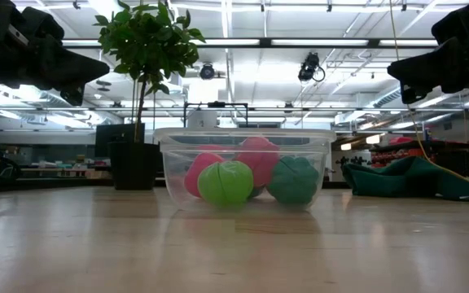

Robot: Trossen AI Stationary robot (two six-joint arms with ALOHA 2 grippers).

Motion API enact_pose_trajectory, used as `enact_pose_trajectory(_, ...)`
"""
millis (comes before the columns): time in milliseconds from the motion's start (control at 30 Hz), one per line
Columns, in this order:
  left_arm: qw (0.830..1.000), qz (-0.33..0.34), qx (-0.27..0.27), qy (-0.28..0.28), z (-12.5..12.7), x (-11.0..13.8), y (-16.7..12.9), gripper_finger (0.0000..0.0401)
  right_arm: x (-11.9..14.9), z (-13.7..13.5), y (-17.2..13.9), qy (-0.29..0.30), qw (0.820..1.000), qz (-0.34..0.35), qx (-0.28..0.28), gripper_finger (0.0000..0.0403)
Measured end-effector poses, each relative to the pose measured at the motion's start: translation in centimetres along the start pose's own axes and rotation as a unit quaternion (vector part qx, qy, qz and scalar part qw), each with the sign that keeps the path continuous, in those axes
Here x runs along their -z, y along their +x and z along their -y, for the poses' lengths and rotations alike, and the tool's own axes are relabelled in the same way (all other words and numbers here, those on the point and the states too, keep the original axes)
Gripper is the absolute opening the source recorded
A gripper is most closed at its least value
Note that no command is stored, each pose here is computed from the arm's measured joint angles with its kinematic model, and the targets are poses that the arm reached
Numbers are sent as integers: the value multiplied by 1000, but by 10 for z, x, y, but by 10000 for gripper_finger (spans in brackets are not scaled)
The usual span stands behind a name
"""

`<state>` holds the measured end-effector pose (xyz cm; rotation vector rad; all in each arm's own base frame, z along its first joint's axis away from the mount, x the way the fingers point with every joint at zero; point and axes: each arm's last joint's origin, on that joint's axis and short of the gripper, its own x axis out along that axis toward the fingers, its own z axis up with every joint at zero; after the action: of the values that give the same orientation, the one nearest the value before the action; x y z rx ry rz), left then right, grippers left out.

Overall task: Pick and placing Produce into tupperware
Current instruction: Return to Home Position

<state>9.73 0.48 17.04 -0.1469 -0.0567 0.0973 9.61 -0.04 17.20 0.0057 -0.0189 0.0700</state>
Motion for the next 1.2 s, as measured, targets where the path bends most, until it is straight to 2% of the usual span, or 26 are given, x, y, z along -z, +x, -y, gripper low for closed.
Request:
enact_pose_trajectory(400, 1000, 0, 0, 0, 0, 0, 0, 23, 0, 0, 0, 0, 1000, 0, 0, 1)
enact_pose_trajectory(767, 1000, 0, 0, 0, 0, 0, 0, 36, 0, 0, 0, 0, 1000, 0, 0, 1)
enact_pose_trajectory(1200, 1000, 0, 0, 0, 0, 0, 0, 22, 0, 0, 0, 0, 1000, 0, 0, 1)
